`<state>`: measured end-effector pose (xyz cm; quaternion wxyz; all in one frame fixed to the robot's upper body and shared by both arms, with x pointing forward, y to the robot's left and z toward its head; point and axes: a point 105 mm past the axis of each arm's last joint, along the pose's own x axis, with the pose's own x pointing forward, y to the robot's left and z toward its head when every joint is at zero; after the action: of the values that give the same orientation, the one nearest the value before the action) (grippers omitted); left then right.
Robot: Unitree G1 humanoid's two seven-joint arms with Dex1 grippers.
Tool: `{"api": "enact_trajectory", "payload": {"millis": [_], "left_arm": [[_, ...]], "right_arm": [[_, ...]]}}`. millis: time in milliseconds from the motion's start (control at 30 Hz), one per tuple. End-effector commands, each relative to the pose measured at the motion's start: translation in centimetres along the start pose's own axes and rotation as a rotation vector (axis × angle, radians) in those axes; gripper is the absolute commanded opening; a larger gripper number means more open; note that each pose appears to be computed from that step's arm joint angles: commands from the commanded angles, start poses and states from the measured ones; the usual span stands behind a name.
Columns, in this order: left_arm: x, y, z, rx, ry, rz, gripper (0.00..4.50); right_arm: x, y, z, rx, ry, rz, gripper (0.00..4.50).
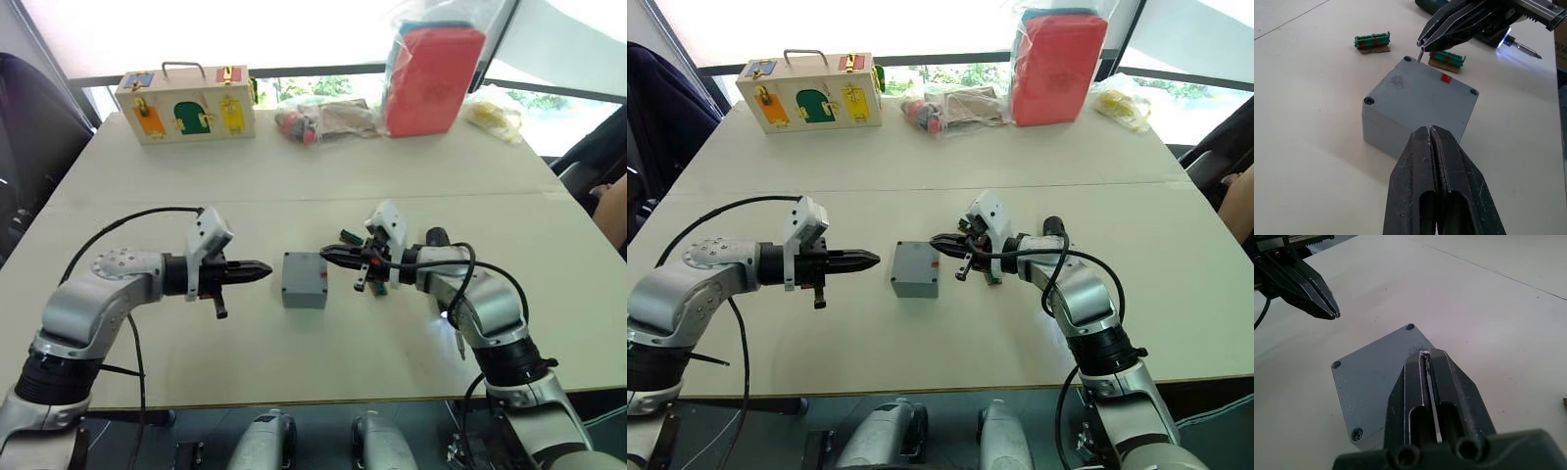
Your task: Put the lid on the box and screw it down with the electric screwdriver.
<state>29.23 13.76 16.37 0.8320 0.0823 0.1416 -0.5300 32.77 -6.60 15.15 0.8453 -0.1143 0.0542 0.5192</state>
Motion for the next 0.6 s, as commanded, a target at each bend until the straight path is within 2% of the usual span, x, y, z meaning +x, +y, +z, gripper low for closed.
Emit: {"api": "enact_trajectory", "payload": {"millis": [33, 333, 600], "left_arm": [[0.1, -0.6, 1.0, 0.043, -0.023, -0.011, 0.0], [0.2, -0.5, 1.0, 0.045, -0.031, -0.002, 0.0], [0.3, -0.4, 1.0, 0.048, -0.031, 0.0, 0.0]], "right_arm": [[0.1, -0.4, 0.9, -0.037, -0.027, -0.013, 0.03], [-0.2, -1.8, 0.8, -0.044, -0.015, -0.05, 0.03], [0.1, -1.3, 0.0, -0.031, 0.005, -0.031, 0.03]]}}
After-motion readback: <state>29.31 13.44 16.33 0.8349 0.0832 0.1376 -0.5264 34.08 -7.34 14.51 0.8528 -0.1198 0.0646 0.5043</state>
